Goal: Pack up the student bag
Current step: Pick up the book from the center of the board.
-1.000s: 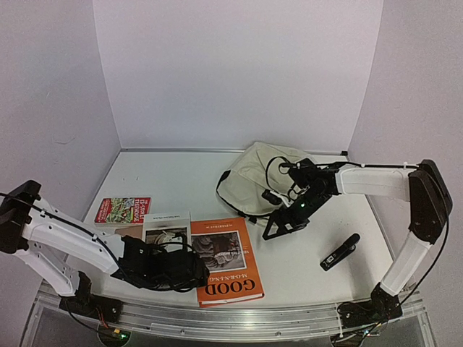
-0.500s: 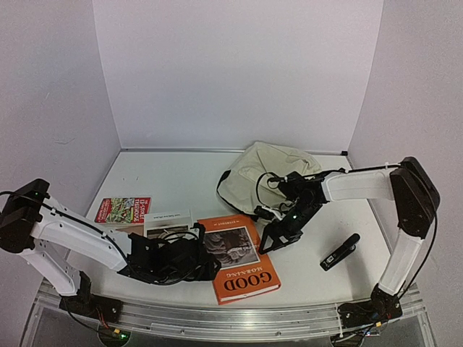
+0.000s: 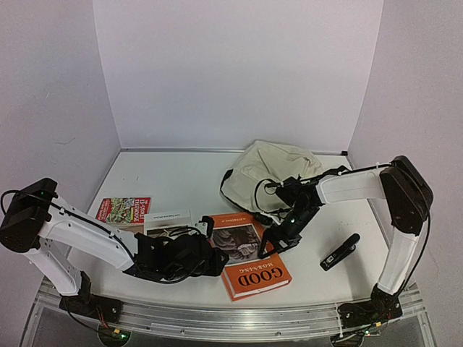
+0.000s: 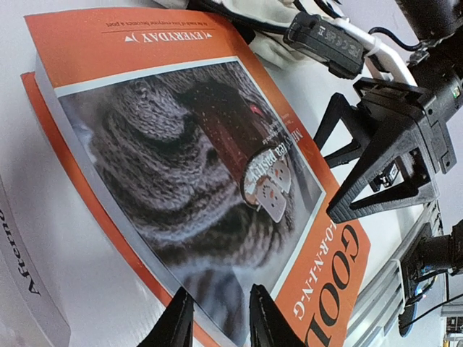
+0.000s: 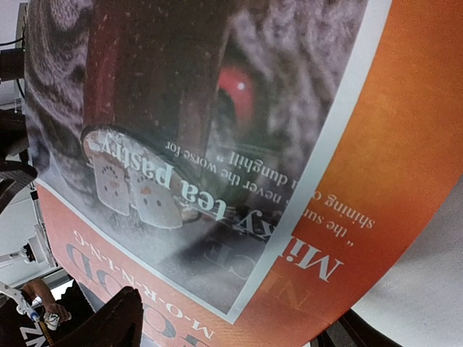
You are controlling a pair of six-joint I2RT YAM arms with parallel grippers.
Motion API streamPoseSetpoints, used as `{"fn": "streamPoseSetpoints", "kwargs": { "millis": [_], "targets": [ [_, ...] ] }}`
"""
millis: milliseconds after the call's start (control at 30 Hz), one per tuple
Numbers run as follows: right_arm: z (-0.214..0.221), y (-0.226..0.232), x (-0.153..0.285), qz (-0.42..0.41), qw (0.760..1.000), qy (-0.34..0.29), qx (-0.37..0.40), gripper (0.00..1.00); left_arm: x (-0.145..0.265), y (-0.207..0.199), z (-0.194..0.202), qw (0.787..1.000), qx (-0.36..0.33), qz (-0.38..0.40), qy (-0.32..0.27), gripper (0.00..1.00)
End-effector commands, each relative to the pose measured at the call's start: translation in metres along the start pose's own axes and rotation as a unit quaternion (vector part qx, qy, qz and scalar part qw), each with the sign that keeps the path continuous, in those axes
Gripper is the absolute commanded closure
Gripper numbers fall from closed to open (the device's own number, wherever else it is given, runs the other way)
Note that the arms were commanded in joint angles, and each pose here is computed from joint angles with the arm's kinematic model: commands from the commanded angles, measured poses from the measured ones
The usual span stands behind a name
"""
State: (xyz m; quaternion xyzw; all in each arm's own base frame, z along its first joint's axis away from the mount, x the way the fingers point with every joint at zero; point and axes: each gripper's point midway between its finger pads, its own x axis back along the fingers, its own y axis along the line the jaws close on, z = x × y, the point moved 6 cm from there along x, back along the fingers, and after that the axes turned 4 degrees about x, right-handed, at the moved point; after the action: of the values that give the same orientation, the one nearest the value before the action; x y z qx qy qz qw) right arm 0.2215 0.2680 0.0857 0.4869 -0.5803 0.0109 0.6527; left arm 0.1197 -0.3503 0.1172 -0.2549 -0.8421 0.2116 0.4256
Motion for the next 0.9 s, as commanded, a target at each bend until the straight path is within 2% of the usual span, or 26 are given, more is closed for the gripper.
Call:
{"fn": "streamPoseSetpoints", "kwargs": {
  "millis": [0, 133, 233, 300, 433, 567, 767, 867],
  "targets": [
    [-0.006, 0.029, 0.007, -0.061, 0.997, -0.02, 0.042, 0.23, 0.004, -0.034, -0.029, 0.993, 0.039, 0.09, -0.059, 0.73],
    [-0.01, 0.036, 0.011, -0.064, 0.996, -0.029, 0.055, 0.23, 0.007, -0.036, -0.035, 0.99, 0.056, 0.111, -0.073, 0.79],
    [-0.015, 0.041, 0.018, -0.063, 0.995, -0.041, 0.064, 0.23, 0.015, -0.036, -0.04, 0.987, 0.067, 0.119, -0.083, 0.94],
    [-0.018, 0.046, 0.025, -0.06, 0.994, -0.051, 0.073, 0.22, 0.021, -0.035, -0.044, 0.987, 0.072, 0.117, -0.089, 0.99],
    [-0.027, 0.061, 0.048, -0.047, 0.991, -0.085, 0.097, 0.17, 0.037, -0.031, -0.051, 0.986, 0.073, 0.111, -0.102, 1.0],
    [-0.036, 0.078, 0.079, -0.042, 0.985, -0.127, 0.112, 0.11, 0.054, -0.033, -0.058, 0.987, 0.04, 0.11, -0.108, 1.0],
    [-0.05, 0.076, 0.161, -0.021, 0.971, -0.209, 0.115, 0.02, 0.082, -0.043, -0.07, 0.985, -0.061, 0.116, -0.112, 1.0],
    [-0.048, 0.068, 0.198, 0.014, 0.964, -0.23, 0.13, 0.02, 0.093, -0.047, -0.075, 0.982, -0.109, 0.112, -0.107, 1.0]
  ]
}}
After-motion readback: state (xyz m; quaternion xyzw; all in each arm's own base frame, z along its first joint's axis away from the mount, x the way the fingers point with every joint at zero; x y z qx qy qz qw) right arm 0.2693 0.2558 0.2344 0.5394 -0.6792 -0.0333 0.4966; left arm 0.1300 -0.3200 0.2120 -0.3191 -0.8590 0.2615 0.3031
